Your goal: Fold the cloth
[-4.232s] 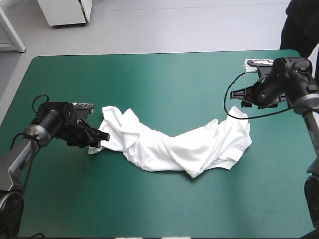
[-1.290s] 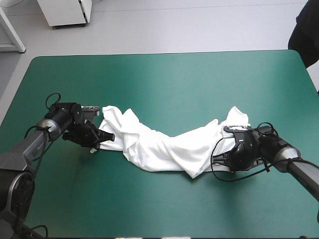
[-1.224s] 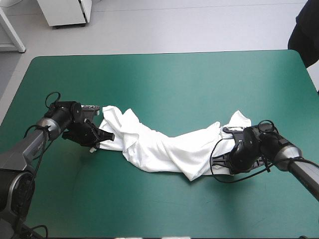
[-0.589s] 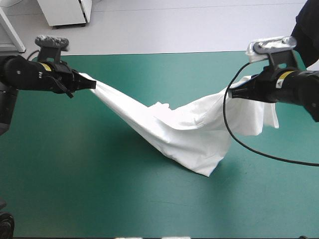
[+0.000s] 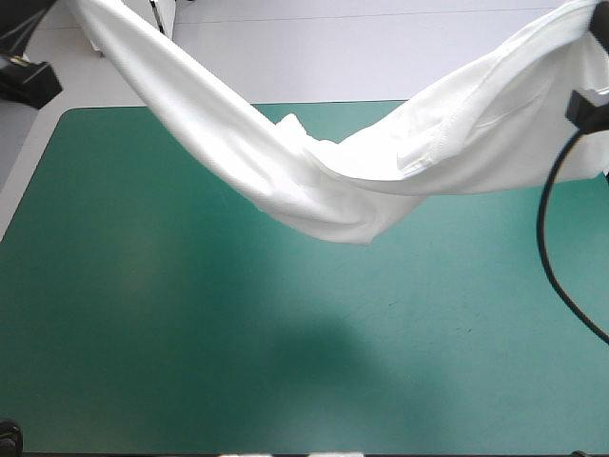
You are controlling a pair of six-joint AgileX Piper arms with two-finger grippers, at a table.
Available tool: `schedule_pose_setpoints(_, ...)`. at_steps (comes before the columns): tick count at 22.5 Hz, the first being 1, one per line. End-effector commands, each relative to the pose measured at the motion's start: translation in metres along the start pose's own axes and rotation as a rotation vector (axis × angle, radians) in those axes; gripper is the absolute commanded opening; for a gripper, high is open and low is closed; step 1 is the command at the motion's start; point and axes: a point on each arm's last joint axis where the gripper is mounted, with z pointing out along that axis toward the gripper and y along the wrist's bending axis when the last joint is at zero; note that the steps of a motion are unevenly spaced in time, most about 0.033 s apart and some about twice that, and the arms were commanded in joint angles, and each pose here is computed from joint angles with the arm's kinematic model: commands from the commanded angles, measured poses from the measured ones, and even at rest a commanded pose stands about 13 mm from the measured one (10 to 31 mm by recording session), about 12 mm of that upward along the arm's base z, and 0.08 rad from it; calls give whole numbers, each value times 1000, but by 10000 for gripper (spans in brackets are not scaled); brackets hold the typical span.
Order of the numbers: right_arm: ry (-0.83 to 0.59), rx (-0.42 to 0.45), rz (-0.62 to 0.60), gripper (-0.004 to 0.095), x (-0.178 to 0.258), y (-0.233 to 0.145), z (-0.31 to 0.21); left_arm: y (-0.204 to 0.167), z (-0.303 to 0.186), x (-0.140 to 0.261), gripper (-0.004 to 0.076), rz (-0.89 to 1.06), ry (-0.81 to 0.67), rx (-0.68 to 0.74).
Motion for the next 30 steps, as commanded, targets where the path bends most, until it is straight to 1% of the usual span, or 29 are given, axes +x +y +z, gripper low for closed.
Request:
schedule_pose_setpoints(1,-142,2,-7,-16,-16,-2,-27,-13,-31,-23,-22,28,-181,16)
schedule_pose_setpoints(3,-123,-22,0,-16,-15,0,-31,-18,-32,-24,-22,15,-187,63)
schedule_pose_setpoints(5,-99,-56,18,-16,-13,3,-28,-20,-31,-17,-22,14,-112,88)
schedule_pose_setpoints(6,-89,-91,49,-16,-11,6,-26,-18,-26,-10,-22,-1,-37,92)
schedule_pose_setpoints(7,-81,-110,60,-16,-10,8,-24,-19,-24,-8,-22,-25,-29,105)
schedule_pose_setpoints(8,-55,-150,92,-14,-7,12,-21,-19,-23,-5,-22,-38,-7,112)
schedule_pose_setpoints(9,-33,-165,103,-14,-3,14,-18,-19,-23,-3,-22,-47,7,113)
schedule_pose_setpoints(10,16,-193,126,-14,5,17,-14,-20,-24,4,-22,-66,49,111)
schedule_pose_setpoints(12,98,-199,165,-14,22,19,-11,-21,-28,23,-22,-95,139,97)
schedule_pose_setpoints(13,153,-197,179,-14,35,20,-8,-20,-28,41,-22,-121,216,79)
schedule_pose_setpoints(14,186,-187,181,-14,43,20,-5,-18,-26,56,-22,-136,278,61)
schedule_pose_setpoints(16,305,-145,183,-14,70,20,14,-10,-10,97,-22,-187,417,30)
schedule_pose_setpoints(17,369,-120,171,-14,85,19,29,-4,8,125,-22,-209,477,28)
schedule_pose_setpoints(18,406,-97,159,-15,96,19,42,0,17,140,-22,-214,509,26)
schedule_pose_setpoints(19,441,-71,143,-17,112,19,61,7,37,168,-22,-233,552,12)
schedule_pose_setpoints(22,490,1,112,-17,138,16,98,21,67,207,-22,-243,615,-22)
schedule_pose_setpoints(26,602,111,22,-17,178,10,149,40,111,253,-22,-262,707,-58)
schedule_pose_setpoints(30,687,152,-64,-17,215,9,202,58,155,297,-22,-271,777,-71)
